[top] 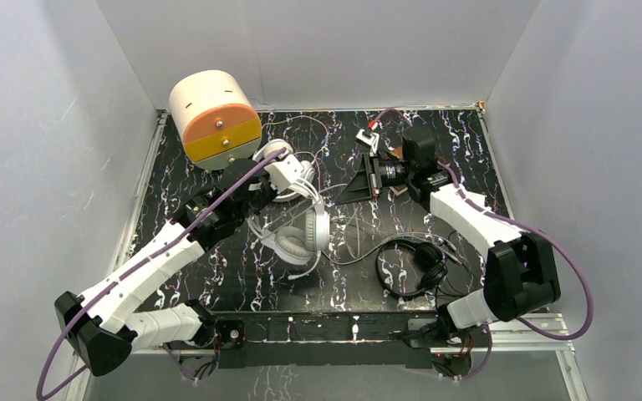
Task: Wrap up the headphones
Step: Wrap the headphones cable around the headphones.
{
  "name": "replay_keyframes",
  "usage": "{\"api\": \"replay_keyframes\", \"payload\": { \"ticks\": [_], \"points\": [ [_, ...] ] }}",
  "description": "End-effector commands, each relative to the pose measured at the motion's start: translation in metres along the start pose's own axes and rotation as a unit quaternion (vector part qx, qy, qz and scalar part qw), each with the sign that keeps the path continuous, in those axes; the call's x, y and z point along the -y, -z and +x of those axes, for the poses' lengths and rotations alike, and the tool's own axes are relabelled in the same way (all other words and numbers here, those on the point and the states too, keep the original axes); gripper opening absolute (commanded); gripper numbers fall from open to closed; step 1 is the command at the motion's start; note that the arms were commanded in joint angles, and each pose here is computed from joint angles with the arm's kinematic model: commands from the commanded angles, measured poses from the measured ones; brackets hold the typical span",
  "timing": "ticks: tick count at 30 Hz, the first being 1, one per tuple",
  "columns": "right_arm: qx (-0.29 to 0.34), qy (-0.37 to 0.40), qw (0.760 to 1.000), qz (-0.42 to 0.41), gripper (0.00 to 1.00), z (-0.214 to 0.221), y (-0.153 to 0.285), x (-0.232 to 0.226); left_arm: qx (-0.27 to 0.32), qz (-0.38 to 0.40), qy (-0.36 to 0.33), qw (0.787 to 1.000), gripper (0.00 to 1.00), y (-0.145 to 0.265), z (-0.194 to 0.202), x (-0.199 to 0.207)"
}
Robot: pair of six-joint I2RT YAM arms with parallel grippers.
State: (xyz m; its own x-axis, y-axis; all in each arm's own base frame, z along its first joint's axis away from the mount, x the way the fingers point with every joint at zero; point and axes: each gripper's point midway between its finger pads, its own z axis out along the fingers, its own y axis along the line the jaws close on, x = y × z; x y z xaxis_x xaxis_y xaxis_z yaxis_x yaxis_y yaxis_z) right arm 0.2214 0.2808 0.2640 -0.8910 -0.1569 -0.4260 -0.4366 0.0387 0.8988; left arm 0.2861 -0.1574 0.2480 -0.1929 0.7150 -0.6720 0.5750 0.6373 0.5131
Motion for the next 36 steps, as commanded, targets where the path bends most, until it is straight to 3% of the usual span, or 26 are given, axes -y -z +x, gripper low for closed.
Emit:
{"api": "replay_keyframes", "payload": {
  "ticks": [1,7,15,24,30,34,36],
  "points": [
    [0.004,0.052,0.997,-0.054,0.16,-0.009,-0.016,-0.073,0.054,-0.087,0.03,0.994,0.0,0.01,-0.031,-0.038],
    [0.055,0.041,0.996,-0.049,0.2,-0.013,-0.04,-0.098,0.08,-0.121,0.095,0.985,0.0,0.009,-0.044,-0.048],
    [0.153,0.103,0.983,0.015,0.24,-0.019,-0.055,-0.095,0.102,-0.155,0.271,0.945,0.0,0.02,-0.062,-0.064],
    [0.142,0.176,0.973,0.041,0.4,-0.006,-0.071,-0.094,0.143,-0.13,0.41,0.891,0.0,0.043,-0.084,-0.067],
    [0.125,0.217,0.965,0.074,0.52,0.005,-0.088,-0.084,0.181,-0.113,0.438,0.873,0.0,0.065,-0.099,-0.075],
    [0.132,0.251,0.954,0.098,0.68,0.012,-0.089,-0.084,0.187,-0.117,0.451,0.865,0.0,0.079,-0.103,-0.084],
    [0.132,0.264,0.949,0.112,0.72,0.014,-0.087,-0.079,0.192,-0.118,0.461,0.858,0.0,0.086,-0.104,-0.087]
  ]
}}
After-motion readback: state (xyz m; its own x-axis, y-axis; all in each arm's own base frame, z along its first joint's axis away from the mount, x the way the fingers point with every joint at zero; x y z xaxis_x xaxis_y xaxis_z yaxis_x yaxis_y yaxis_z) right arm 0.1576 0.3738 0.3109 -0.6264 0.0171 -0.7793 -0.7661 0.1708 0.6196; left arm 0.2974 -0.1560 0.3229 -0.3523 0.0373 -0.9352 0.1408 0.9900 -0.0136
